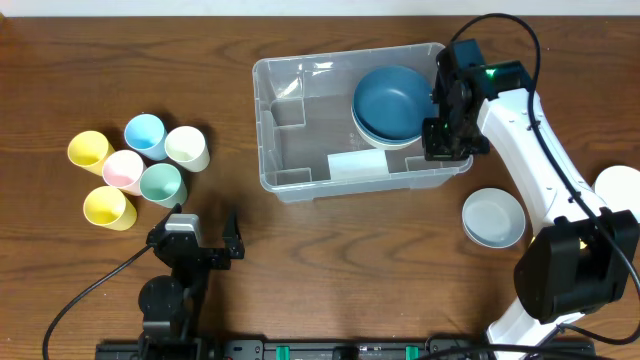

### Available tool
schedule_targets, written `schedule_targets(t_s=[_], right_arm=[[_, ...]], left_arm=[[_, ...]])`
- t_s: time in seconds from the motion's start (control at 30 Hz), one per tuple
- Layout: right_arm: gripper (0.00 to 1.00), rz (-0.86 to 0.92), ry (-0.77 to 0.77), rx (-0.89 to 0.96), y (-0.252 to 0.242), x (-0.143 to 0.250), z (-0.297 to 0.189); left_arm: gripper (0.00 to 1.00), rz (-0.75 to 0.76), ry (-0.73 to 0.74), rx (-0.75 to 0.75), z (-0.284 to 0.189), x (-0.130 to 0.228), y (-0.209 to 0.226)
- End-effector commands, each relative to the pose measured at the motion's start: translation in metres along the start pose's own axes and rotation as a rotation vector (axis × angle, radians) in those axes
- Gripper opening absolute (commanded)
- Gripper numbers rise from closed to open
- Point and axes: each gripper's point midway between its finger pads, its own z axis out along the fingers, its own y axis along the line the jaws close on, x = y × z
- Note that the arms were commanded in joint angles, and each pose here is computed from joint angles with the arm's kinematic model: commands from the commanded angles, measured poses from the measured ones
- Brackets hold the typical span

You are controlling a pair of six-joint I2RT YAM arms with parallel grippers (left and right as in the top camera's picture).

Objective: Pack container
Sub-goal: 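Carry the second blue bowl into the container and stack it, then release, then move the right gripper to the light grey bowl and grasp its rim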

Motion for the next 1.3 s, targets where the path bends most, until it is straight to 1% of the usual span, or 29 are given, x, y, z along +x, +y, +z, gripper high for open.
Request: schedule_targets(t_s=[0.0,0.43,1.27], right_arm=[[0.01,-0.020,0.006,0.015,-0.002,0.004,-0.002],[0.01,-0.058,0.072,0.028,0.007,0.023,-0.003],[0.01,-0.083,0.108,0.037,0.015,0.035,-0.003]], left_arm=[[0.98,0.005,0.040,0.002,0.001,0.013,0.001],[0.98,0.006,0.040,0.003,0.001,0.013,0.001],[0.98,0.005,0.040,0.002,0.001,0.013,0.001]])
